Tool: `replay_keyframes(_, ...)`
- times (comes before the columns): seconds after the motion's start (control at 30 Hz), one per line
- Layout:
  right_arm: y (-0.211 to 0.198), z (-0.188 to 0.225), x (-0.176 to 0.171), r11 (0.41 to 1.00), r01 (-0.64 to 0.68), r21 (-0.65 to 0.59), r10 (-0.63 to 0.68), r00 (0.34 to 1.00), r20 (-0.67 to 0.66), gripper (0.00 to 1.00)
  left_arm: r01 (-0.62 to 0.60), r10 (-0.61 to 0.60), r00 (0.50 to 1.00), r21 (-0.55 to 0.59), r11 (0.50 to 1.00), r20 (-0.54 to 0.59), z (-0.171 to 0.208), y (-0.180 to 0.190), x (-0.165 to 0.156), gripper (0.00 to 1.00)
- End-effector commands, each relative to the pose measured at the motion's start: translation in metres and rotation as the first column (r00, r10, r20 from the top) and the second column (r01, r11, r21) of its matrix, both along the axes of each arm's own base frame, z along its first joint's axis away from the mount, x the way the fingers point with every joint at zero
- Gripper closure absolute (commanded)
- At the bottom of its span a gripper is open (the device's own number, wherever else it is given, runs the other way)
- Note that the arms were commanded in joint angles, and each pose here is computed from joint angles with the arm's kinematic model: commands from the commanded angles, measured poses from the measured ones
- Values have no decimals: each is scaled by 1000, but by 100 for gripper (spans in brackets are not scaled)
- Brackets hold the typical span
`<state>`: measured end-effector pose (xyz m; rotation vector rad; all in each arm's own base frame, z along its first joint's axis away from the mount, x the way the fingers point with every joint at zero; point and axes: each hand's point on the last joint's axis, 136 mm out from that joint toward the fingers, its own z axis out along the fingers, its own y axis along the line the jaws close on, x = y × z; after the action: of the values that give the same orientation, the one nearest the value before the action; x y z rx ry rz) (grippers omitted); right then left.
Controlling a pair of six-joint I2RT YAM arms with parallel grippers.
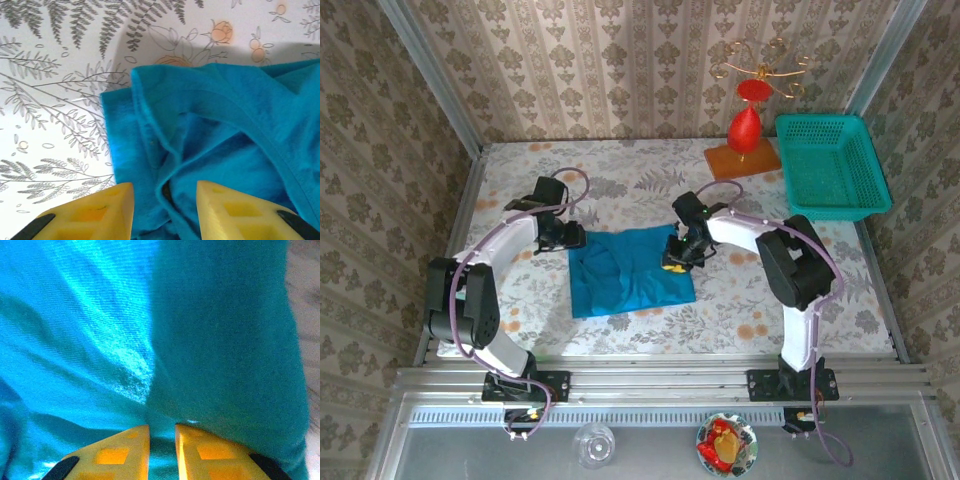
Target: Fold the inside-out t-shirt
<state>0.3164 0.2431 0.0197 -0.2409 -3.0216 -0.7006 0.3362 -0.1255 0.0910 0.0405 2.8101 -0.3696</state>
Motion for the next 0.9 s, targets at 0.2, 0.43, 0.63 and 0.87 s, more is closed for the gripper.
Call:
replay_keyframes(0.2,-42,7,-52,992,80,-97,-86,994,-61,76,77,-79,997,-116,990,-15,-3,-42,16,62)
replay_keyframes(0.43,-43,52,-34,993,85,-79,-81,995,51,76,152,-154,988,-119,981,-13,1,-67,37,60)
replay_keyframes(0.63,-48,49,-16,991,91,-97,-86,995,54,74,170,-170,981,-6,985,-92,-21,-61,40,61)
replay_keyframes(0.87,-52,38,17,990,97,-100,-92,994,56,73,165,-152,978,87,982,-142,-47,-41,35,70)
